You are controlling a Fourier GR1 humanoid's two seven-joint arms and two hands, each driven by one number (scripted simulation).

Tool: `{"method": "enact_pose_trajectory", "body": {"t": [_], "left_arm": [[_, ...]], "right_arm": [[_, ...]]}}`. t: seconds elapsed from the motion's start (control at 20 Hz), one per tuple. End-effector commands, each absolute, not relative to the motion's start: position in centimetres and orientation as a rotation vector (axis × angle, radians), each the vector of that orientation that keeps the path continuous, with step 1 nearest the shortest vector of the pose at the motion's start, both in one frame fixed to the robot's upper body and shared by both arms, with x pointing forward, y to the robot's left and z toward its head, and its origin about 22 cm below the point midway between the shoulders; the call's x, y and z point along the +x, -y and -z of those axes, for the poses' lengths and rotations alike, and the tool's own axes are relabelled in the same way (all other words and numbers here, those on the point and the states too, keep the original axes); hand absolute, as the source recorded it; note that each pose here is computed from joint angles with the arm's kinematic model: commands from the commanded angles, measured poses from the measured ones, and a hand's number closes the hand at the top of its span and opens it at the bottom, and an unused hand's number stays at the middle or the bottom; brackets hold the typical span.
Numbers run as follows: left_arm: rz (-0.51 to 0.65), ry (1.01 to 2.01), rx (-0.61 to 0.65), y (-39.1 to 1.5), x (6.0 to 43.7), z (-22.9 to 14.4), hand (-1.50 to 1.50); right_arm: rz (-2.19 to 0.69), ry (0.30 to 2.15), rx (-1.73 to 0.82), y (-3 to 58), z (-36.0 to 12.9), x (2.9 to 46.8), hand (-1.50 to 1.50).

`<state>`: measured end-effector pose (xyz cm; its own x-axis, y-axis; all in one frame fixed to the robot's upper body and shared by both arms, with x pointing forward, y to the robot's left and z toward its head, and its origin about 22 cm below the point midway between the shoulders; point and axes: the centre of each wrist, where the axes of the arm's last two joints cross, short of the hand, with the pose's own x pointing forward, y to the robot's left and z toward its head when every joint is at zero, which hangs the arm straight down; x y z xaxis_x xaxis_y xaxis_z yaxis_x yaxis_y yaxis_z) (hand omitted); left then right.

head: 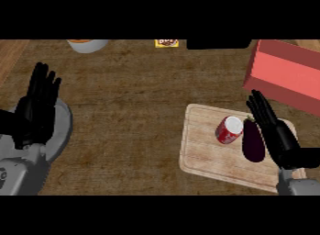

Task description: Pick the can from the cutting board and place it in the cardboard box

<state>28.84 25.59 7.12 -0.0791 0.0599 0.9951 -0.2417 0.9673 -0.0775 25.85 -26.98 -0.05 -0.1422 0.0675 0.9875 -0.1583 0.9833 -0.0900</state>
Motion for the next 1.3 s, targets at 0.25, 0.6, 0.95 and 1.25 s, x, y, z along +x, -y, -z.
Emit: {"method": "enact_pose_trajectory", "body": {"t": [0.25,0.6,0.95,1.25], "left_arm": [[0.421,1.763,0.185,-25.6,28.8,-9.1,0.0],[0.527,1.764,0.075,-25.4,28.6,-7.0,0.0],[0.546,1.753,0.081,-26.9,29.1,-6.6,0.0],[0.539,1.744,0.099,-26.9,29.3,-7.2,0.0]], "right_arm": [[-0.495,2.146,0.163,31.4,-17.7,31.2,-1.5],[-0.891,2.046,-0.035,40.2,-17.7,31.8,-1.5],[-1.298,2.044,-0.134,37.7,-17.9,33.1,-1.5],[-1.71,1.76,-0.277,34.6,-21.5,31.9,-1.5]]}}
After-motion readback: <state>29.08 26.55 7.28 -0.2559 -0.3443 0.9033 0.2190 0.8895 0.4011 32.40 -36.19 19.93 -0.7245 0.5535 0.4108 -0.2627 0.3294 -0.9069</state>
